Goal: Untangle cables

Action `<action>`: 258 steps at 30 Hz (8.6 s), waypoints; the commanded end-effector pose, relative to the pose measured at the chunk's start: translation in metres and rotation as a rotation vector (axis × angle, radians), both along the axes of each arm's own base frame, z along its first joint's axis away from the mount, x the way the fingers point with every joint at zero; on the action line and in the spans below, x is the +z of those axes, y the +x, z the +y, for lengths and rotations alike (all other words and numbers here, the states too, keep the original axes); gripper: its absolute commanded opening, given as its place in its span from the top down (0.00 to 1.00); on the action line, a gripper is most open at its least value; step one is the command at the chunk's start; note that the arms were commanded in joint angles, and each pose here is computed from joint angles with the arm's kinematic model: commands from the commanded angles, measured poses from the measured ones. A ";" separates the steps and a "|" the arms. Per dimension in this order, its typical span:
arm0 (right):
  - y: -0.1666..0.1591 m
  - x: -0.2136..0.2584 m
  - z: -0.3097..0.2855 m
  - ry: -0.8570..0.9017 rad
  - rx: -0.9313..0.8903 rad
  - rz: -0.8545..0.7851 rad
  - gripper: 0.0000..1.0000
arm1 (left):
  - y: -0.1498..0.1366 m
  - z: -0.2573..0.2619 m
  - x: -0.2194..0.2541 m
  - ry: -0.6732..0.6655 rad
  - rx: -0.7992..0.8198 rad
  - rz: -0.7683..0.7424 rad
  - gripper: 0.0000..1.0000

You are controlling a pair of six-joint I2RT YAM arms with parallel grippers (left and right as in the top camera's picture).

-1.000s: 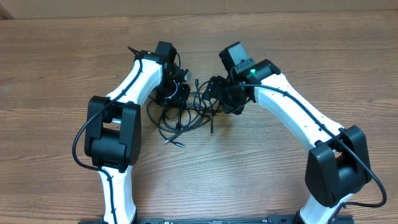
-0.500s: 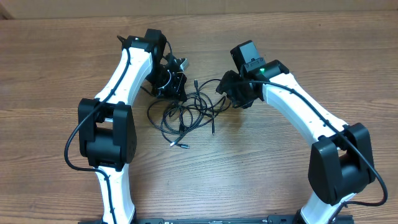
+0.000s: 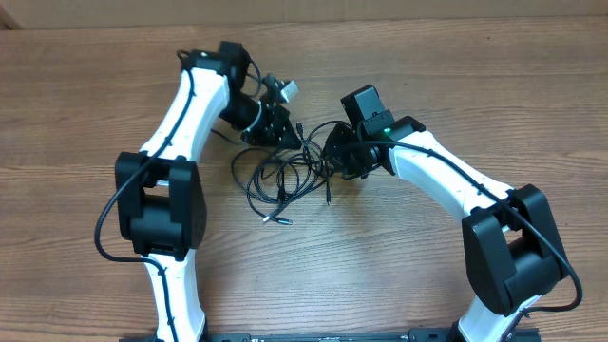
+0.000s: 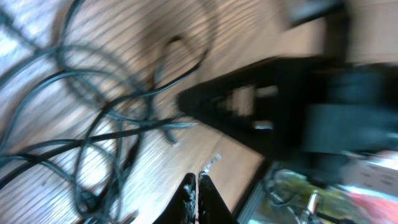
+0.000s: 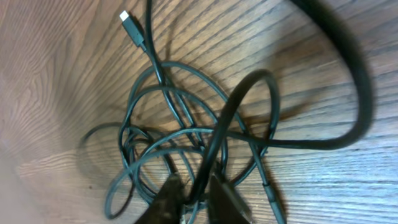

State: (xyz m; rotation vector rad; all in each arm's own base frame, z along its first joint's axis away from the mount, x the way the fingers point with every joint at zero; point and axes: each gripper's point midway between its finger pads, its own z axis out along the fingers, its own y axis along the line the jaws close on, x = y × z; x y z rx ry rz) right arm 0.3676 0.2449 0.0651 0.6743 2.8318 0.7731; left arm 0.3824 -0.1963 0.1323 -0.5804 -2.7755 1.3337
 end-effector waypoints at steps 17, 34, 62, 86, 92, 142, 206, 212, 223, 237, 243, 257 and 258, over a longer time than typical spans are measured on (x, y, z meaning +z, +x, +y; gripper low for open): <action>0.000 0.048 0.024 0.141 0.164 -0.061 0.96 | 0.051 0.074 0.069 0.290 0.291 -0.236 0.45; -0.011 0.135 0.033 0.168 0.386 -0.198 0.96 | 0.036 0.012 -0.015 0.303 0.017 -0.149 0.18; -0.017 0.223 0.006 0.190 0.401 -0.452 0.96 | 0.020 0.059 -0.159 0.675 0.060 0.166 0.96; -0.039 0.455 -0.095 0.188 0.187 -1.088 0.96 | 0.038 0.160 -0.163 0.762 0.336 0.269 0.96; -0.023 0.392 -0.094 0.157 0.175 -0.841 0.38 | 0.040 0.149 -0.162 0.700 0.291 0.246 0.96; 0.070 0.138 -0.079 -0.034 -0.058 -0.065 0.00 | 0.015 0.084 -0.183 0.588 0.088 0.196 0.96; 0.070 0.134 -0.087 -0.083 -0.078 -0.064 0.00 | 0.059 0.093 -0.189 0.615 0.158 0.025 0.01; 0.070 0.134 -0.087 -0.083 -0.078 -0.064 0.00 | 0.059 0.093 -0.189 0.614 0.158 0.025 0.00; 0.070 0.134 -0.087 -0.083 -0.078 -0.064 0.00 | 0.059 0.093 -0.189 0.614 0.158 0.025 0.00; 0.070 0.134 -0.087 -0.083 -0.078 -0.064 0.00 | 0.059 0.093 -0.189 0.614 0.158 0.025 0.00; 0.070 0.134 -0.087 -0.083 -0.078 -0.064 0.00 | 0.059 0.093 -0.189 0.614 0.158 0.025 0.01; 0.070 0.134 -0.087 -0.083 -0.078 -0.064 0.00 | 0.053 0.094 -0.189 0.620 0.151 0.049 0.00; 0.070 0.134 -0.087 -0.083 -0.078 -0.064 0.00 | 0.051 0.094 -0.189 0.622 0.148 0.058 0.00</action>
